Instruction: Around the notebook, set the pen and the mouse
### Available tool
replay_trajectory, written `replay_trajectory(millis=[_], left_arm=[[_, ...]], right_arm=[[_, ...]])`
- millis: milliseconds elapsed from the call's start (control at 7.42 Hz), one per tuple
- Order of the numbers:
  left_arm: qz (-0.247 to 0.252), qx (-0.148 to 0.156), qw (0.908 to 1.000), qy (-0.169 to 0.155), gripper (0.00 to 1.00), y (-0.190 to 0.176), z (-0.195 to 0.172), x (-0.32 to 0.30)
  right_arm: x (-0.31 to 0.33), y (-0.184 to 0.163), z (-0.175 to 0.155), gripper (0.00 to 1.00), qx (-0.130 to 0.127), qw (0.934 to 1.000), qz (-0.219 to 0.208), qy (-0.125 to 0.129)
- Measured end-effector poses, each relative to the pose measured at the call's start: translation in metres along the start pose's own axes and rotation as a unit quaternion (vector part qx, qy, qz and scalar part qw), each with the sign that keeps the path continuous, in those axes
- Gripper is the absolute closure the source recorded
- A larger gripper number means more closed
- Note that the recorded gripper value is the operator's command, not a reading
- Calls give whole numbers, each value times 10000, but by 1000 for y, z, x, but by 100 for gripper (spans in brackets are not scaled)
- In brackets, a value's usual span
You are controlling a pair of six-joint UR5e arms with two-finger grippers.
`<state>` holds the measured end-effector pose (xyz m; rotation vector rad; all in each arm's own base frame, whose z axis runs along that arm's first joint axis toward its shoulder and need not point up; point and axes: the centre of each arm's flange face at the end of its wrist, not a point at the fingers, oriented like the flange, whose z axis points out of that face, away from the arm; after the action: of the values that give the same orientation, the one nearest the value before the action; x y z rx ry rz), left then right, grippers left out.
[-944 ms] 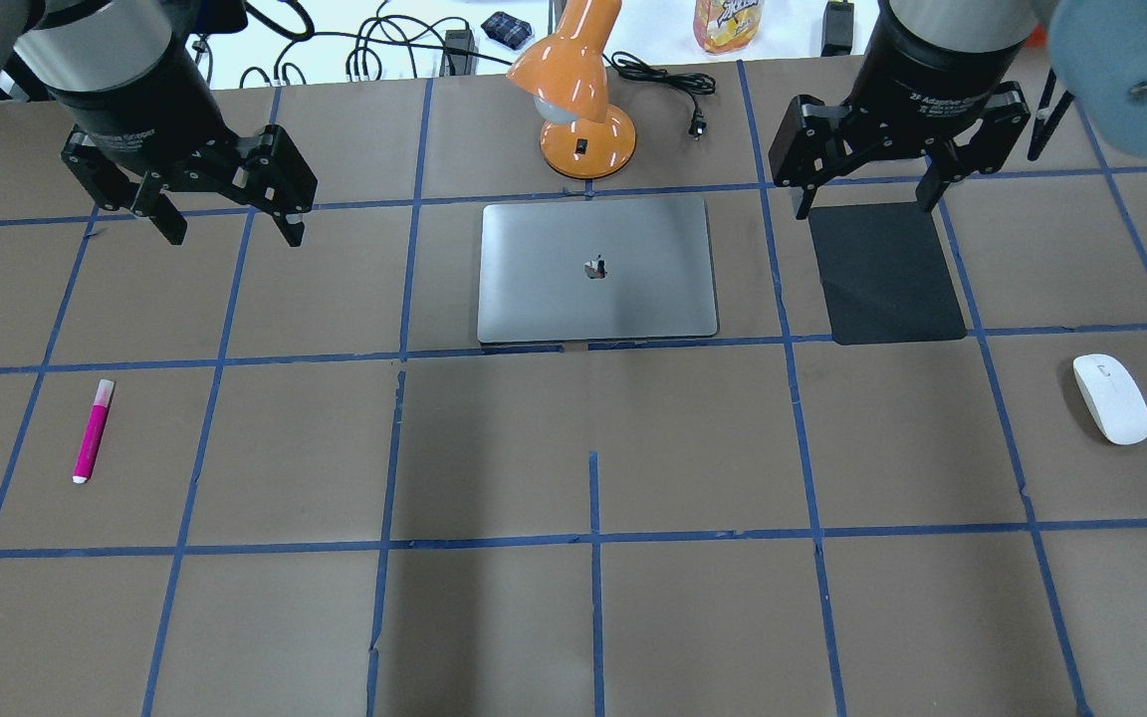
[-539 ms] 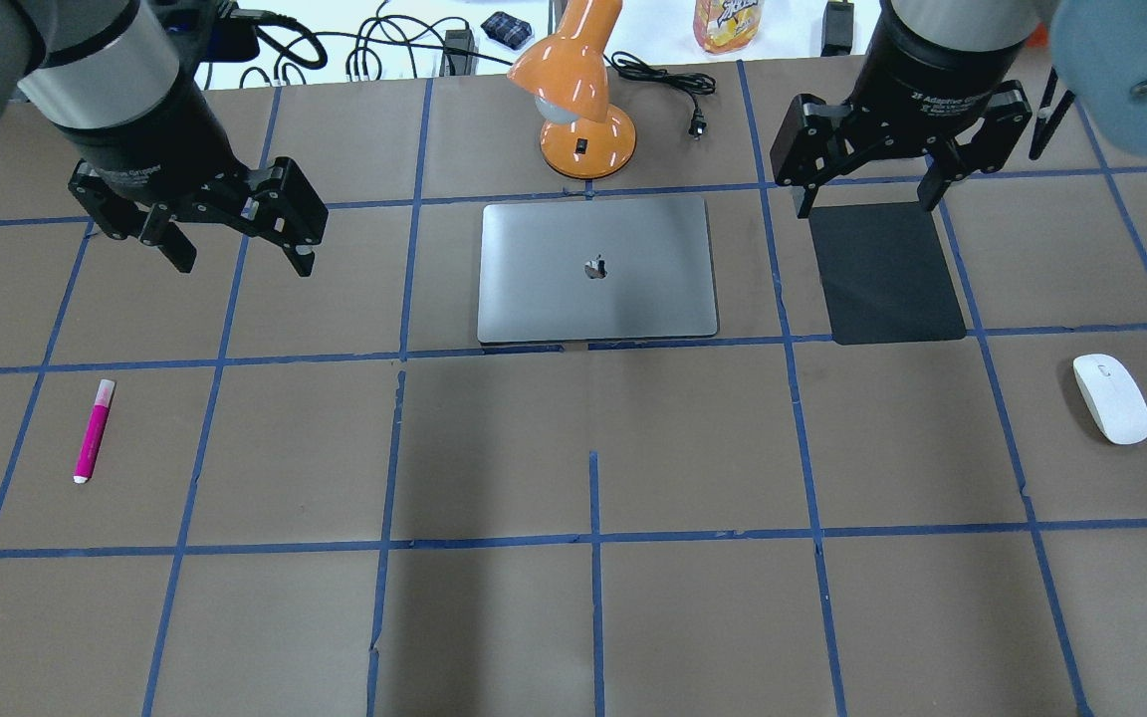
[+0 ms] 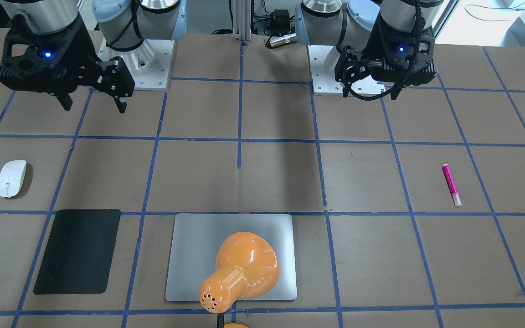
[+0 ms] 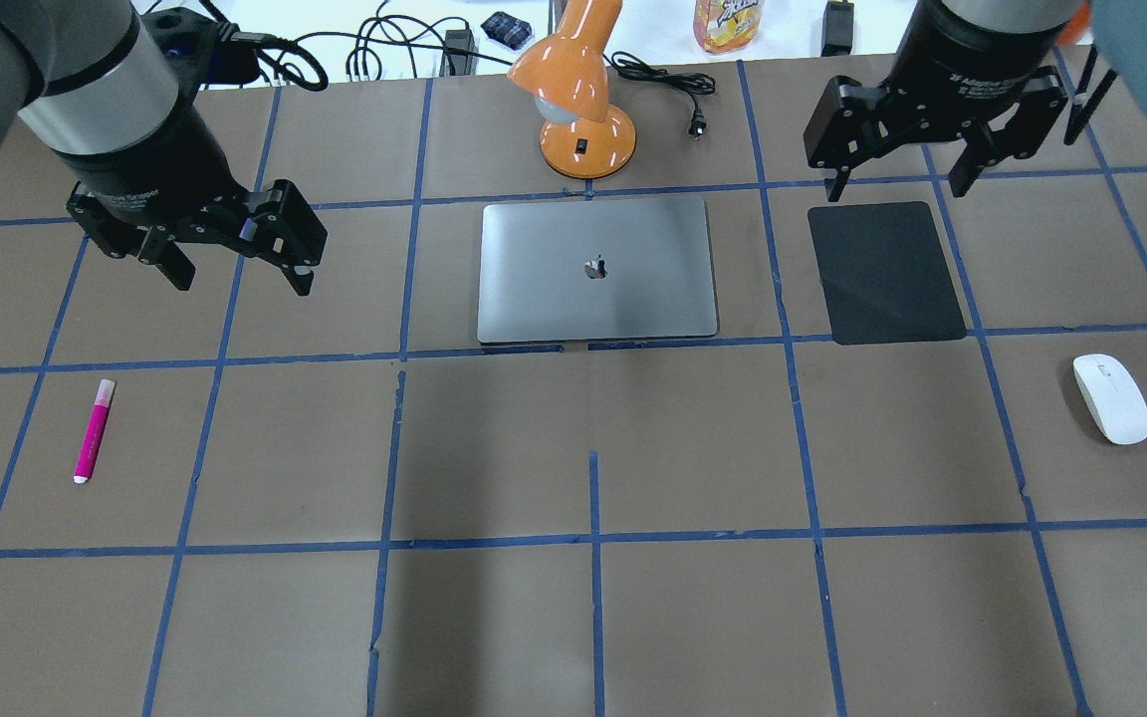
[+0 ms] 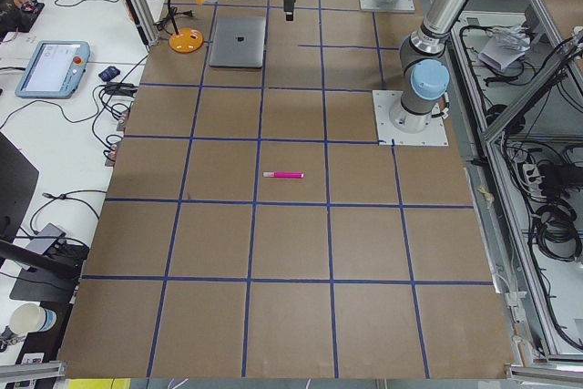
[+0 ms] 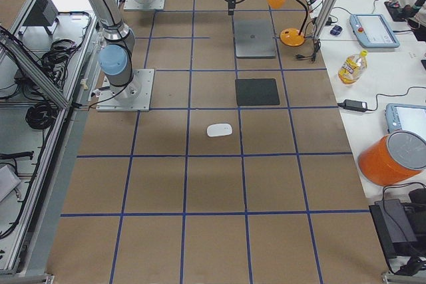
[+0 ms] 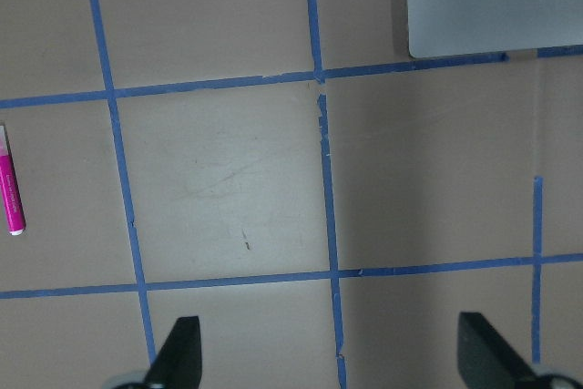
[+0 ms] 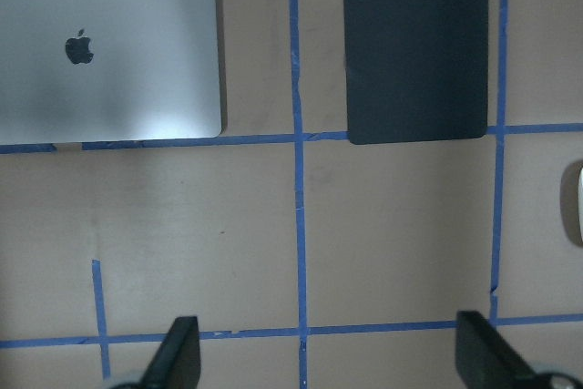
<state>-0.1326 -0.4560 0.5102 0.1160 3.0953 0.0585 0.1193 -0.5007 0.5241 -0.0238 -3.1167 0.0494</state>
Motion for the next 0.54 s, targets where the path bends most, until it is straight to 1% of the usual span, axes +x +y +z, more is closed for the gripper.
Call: replay_trajectory(millis=[135, 270, 404, 539], left_arm=[[1, -2, 10000, -4, 0, 0, 0, 0], [-8, 2, 10000, -8, 0, 0, 0, -2], [-32, 16, 10000, -20, 0, 0, -2, -6], [-68, 30, 10000, -31, 0, 0, -3, -14]], right_arm=[[37, -8, 2, 0, -11, 9998, -178, 5], [91, -17, 7, 0, -25, 9993, -382, -10], [147, -22, 16, 0, -62, 9991, -417, -34], [193, -26, 30, 0, -118, 9994, -319, -56]])
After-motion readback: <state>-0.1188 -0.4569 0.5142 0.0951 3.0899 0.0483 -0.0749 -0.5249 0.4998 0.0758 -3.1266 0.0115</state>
